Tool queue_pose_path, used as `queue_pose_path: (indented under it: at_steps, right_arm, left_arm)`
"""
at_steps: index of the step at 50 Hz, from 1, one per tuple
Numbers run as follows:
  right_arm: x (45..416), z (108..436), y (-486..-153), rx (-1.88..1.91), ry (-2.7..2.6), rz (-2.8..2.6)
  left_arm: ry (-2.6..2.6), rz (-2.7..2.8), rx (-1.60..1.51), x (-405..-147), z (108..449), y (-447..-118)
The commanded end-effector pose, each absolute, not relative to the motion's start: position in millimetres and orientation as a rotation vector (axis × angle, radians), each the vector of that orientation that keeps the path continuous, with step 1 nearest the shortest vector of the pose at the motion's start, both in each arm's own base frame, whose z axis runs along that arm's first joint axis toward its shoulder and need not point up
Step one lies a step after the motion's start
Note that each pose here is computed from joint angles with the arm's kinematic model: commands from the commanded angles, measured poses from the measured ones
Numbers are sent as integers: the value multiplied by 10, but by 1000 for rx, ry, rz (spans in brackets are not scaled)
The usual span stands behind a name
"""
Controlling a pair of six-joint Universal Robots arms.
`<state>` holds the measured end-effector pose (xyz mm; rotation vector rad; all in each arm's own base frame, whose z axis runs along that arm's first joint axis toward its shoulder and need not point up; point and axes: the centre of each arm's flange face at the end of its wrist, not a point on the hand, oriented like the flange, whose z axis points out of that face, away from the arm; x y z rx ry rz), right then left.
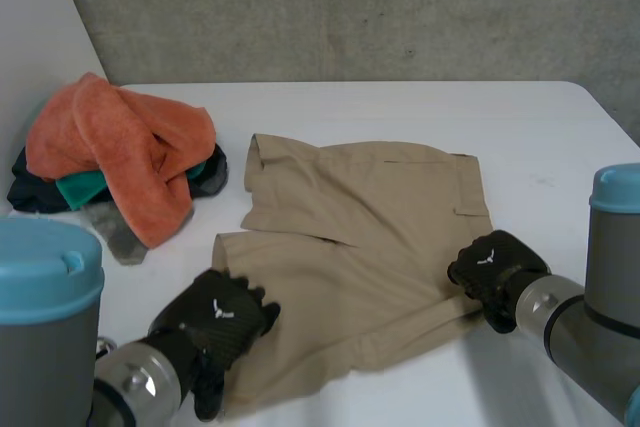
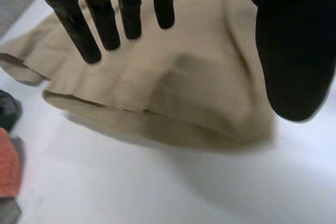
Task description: Fold the laundry.
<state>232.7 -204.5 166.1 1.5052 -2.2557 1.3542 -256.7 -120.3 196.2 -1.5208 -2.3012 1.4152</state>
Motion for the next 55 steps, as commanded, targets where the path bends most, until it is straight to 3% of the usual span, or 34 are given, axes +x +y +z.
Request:
queue_pose_path:
  at_steps: [1,10,14,18,28,43,50,55]
  right_arm:
    - [2308,1598,-1997,1497,-2262,1363]
    - [2322,1573,-2024,1456,-2247,1432]
    - [2323,1552,-2033,1437,-2256,1450]
    - [2331,1536,-2044,1427,-2252,1467]
    - [2336,1521,-2057,1419,-2241,1480]
    - [2334,1438,-2033,1430,-2255,1455]
    - [2328,1429,-2040,1428,-2258,1450]
    - [2333,1433,-2031,1432,-2257,1451]
  left_arm:
    - [-2249,1752,-1314,-2685,2195,-1893]
    - [-2009,1856,-1265,-3009,1986,-2759]
    - [-1991,1788,-1263,-3014,1715,-3166]
    - [-2033,1737,-1251,-3028,1506,-3341]
    - [-2023,1735,-1251,-3107,1272,-3601]
    - [-1994,1721,-1268,-3235,970,-3718]
    - [-2084,1797,-1225,-3190,993,-3806]
    - [-2220,1936,-1140,-3067,1360,-3745]
